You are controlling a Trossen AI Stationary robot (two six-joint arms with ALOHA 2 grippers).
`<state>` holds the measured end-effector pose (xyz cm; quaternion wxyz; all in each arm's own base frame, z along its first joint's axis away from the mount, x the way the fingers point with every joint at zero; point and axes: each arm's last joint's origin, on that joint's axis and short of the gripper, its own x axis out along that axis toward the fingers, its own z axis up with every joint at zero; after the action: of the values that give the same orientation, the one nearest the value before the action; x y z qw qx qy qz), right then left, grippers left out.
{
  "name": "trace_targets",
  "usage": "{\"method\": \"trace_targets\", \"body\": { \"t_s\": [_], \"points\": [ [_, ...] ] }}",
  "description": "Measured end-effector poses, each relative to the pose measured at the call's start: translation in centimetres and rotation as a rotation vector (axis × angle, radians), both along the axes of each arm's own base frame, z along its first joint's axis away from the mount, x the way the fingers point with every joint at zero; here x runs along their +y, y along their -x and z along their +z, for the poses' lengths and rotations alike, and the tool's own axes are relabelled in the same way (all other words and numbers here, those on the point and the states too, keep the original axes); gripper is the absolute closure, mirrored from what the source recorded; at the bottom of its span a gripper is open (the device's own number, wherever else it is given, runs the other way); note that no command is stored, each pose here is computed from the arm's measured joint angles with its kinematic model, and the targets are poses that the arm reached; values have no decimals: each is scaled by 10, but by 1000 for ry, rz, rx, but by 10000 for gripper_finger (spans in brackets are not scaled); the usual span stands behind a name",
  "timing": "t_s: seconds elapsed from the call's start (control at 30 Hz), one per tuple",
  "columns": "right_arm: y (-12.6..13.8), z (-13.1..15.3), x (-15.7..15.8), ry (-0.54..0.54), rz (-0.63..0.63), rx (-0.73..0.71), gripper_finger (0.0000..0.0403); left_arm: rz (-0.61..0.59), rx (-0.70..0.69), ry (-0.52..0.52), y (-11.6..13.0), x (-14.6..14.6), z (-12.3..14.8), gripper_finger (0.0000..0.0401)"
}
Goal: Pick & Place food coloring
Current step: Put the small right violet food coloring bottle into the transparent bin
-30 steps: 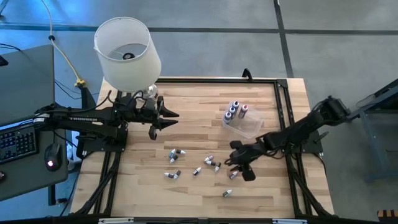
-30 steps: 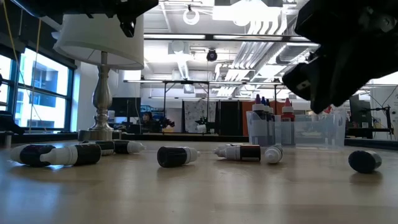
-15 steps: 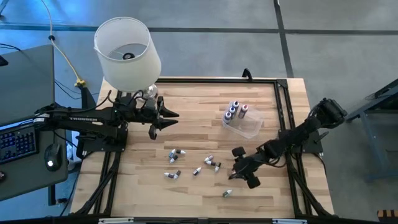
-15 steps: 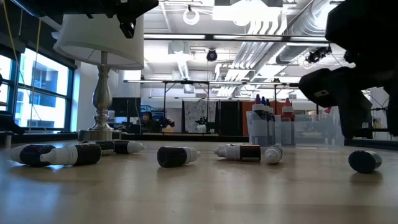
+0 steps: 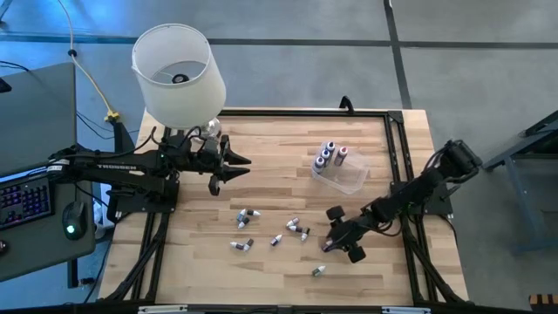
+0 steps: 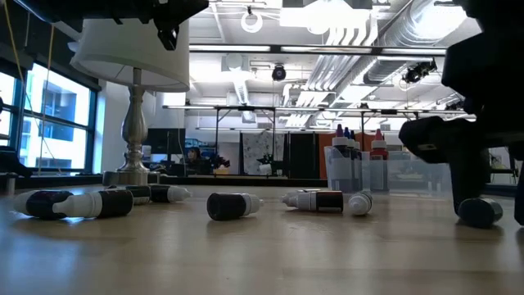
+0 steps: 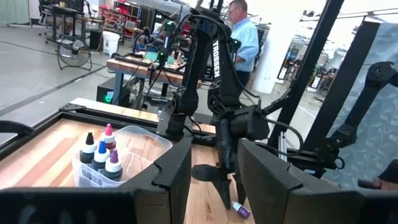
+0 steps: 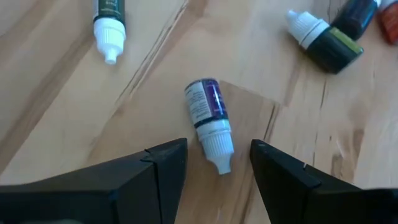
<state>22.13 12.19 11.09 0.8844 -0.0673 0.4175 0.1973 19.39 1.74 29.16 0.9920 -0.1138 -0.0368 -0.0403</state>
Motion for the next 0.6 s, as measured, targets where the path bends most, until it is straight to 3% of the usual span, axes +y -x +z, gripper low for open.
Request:
{"method": "trace_targets", "body": {
  "t_s": [0.3,0.6],
  "points": [
    [-2,-7,1,49,59,-11,247,-1,0,0,0,0,0,270],
    [-3,-6,2,24,39,-11,335,-3,0,0,0,0,0,270]
  ]
}}
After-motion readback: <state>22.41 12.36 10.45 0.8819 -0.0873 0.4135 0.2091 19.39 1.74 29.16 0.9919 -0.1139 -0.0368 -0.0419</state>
